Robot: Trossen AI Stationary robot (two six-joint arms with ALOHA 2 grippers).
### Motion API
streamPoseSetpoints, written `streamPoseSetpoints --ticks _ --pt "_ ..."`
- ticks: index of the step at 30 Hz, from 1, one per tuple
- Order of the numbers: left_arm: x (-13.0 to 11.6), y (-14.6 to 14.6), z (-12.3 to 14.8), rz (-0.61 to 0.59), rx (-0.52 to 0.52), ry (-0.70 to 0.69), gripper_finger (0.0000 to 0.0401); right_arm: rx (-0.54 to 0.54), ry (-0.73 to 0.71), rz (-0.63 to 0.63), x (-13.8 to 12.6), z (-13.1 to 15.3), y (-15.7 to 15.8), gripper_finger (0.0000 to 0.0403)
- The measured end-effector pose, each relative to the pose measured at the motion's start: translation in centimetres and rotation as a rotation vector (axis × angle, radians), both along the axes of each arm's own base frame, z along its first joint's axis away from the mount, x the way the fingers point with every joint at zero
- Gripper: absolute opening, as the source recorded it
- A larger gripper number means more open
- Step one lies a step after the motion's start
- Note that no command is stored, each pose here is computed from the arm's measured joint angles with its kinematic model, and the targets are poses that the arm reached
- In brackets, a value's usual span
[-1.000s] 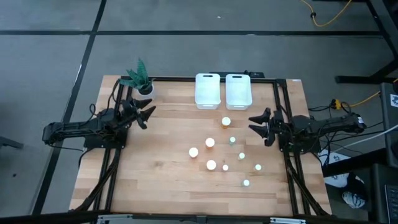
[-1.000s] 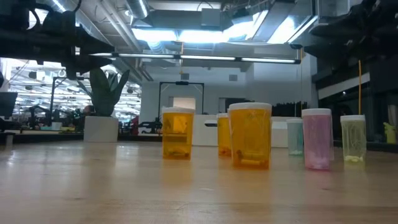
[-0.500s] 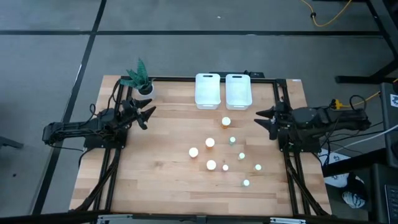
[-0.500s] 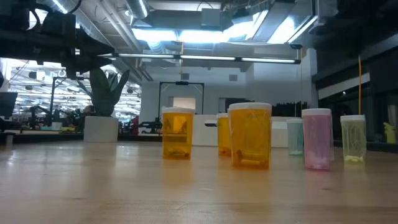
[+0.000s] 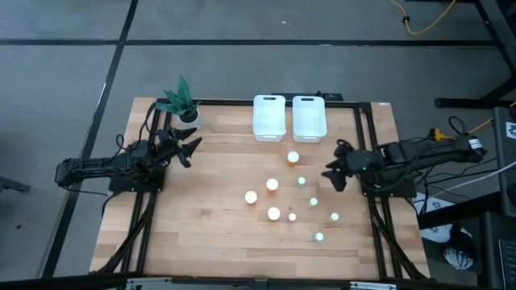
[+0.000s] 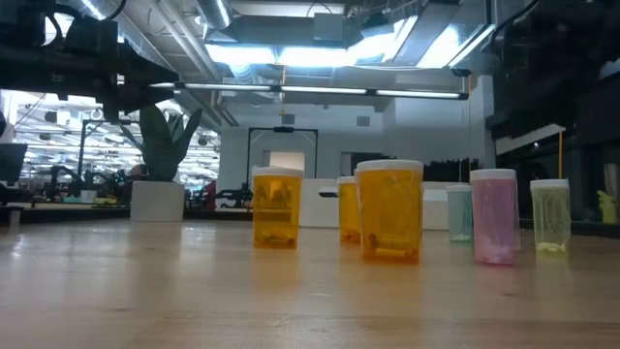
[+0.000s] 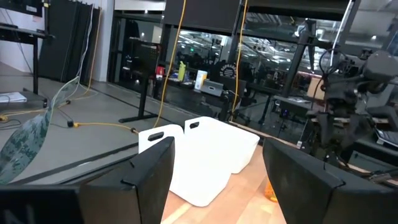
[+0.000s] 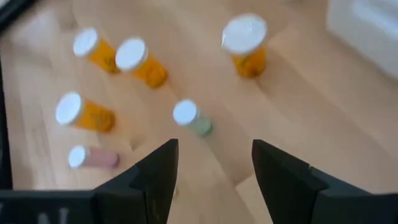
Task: Pick and place medicine bottles into bin by pill shape (circle, oval)
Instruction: Put the big orange capsule bottle into the left white bin
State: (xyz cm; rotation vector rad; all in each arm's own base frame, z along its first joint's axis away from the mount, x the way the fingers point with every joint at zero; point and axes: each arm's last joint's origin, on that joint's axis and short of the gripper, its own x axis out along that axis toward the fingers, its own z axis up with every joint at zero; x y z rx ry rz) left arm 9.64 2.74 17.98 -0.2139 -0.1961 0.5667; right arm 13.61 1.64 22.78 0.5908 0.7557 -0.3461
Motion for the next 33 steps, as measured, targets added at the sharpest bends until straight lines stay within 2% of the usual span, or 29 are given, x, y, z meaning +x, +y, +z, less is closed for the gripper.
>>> streamPoseSetpoints --ticks 5,7,11,14,17,22,25,30,33 --pt "0.0 0.0 0.0 0.0 -0.004 -0.002 0.0237 0.057 0.046 0.056 0.6 -0.5 0.3 0.0206" --pt "0.0 0.0 0.0 -0.019 -0.035 -0.024 0.0237 0.076 0.053 0.073 0.6 -0.6 0.4 0.0206" --pt "0.3 -0.6 0.4 -0.204 -0.109 -0.066 0.0236 0.081 0.052 0.077 0.6 -0.5 0.4 0.0206" --pt "0.8 -0.8 1.1 -0.238 -0.144 -0.046 0.0235 0.08 0.052 0.077 0.6 -0.5 0.4 0.0206" --pt "1.6 -1.1 2.6 -0.27 -0.118 0.004 0.0234 0.064 0.049 0.062 0.6 -0.5 0.4 0.0206" --pt "4.5 -1.7 5.3 -0.314 -0.018 0.18 0.0234 0.032 0.044 0.033 0.6 -0.5 0.2 0.0206" --pt "6.9 -1.8 5.9 -0.324 0.026 0.332 0.0234 0.029 0.044 0.031 0.6 -0.5 0.2 0.0206" --pt "11.4 -1.2 6.4 -0.322 0.007 0.506 0.0234 0.028 0.043 0.03 0.6 -0.5 0.2 0.0206" --pt "13.8 -1.0 5.8 -0.41 0.006 0.662 0.0234 0.028 0.043 0.031 0.6 -0.5 0.2 0.0206"
